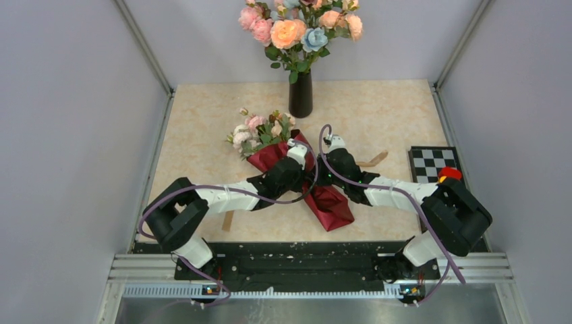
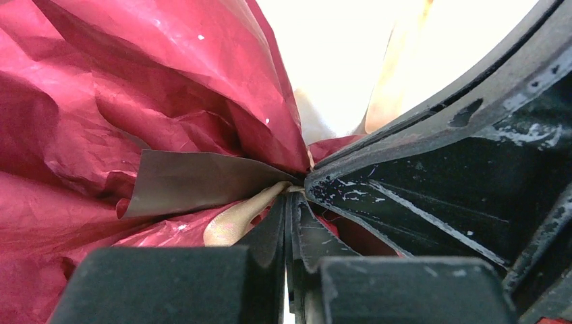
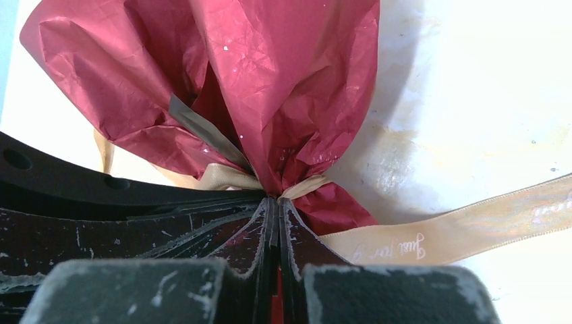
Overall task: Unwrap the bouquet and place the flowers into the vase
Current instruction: Untie the ribbon from the wrapping paper.
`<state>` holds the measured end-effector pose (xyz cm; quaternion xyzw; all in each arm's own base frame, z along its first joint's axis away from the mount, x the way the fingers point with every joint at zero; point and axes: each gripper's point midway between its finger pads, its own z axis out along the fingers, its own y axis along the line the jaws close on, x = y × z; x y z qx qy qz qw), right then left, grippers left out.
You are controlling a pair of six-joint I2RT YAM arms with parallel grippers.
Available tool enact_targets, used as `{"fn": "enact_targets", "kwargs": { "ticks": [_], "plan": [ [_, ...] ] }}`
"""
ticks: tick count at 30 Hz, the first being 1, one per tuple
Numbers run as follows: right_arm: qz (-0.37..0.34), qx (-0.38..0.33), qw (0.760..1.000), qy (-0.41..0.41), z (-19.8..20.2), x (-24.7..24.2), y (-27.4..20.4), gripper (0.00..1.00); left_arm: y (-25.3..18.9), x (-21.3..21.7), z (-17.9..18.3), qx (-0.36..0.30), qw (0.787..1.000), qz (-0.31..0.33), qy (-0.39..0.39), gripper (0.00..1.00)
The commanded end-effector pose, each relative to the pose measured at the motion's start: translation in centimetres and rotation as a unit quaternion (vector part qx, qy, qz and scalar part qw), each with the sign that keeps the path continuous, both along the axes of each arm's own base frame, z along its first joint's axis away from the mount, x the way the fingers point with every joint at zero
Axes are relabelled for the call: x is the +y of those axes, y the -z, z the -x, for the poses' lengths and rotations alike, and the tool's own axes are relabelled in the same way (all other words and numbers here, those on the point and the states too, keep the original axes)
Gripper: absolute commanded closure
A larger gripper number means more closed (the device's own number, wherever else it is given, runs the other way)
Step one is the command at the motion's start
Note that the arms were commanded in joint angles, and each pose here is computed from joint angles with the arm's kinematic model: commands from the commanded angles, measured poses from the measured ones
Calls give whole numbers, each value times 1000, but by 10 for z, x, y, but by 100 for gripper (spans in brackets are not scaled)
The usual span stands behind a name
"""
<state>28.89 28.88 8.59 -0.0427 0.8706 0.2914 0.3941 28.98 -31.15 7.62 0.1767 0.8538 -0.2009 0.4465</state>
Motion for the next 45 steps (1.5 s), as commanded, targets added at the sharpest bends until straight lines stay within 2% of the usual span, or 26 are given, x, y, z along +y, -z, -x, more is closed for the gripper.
{"fn": "enact_targets", "kwargs": {
  "ticks": [1,12,20,21,27,31,41,45],
  "plan": [
    [-9,-10,1000,-6,-2,5,-8,100,-13,8,-14,-33,999,9,-32,100],
    [7,-22,998,53,-11,-20,-12,100,-7,29,-5,-11,995,39,-90,100],
    [-4,-23,998,52,-9,-24,-14,100,-15,32,0,-12,994,56,-92,100],
    [-4,-25,999,47,-9,-23,-16,97,-17,30,2,-14,995,59,-84,100],
    [12,-42,999,32,-5,-29,-29,62,-41,14,6,-24,995,90,-41,100],
    [44,-52,997,29,-2,-41,-30,48,-50,4,8,-22,993,112,-21,97],
    [54,-40,998,10,11,-51,-15,46,-48,-20,7,-7,993,121,15,79],
    [48,-32,998,0,13,-47,-9,46,-42,-21,0,-7,995,104,8,74]
  ]
}}
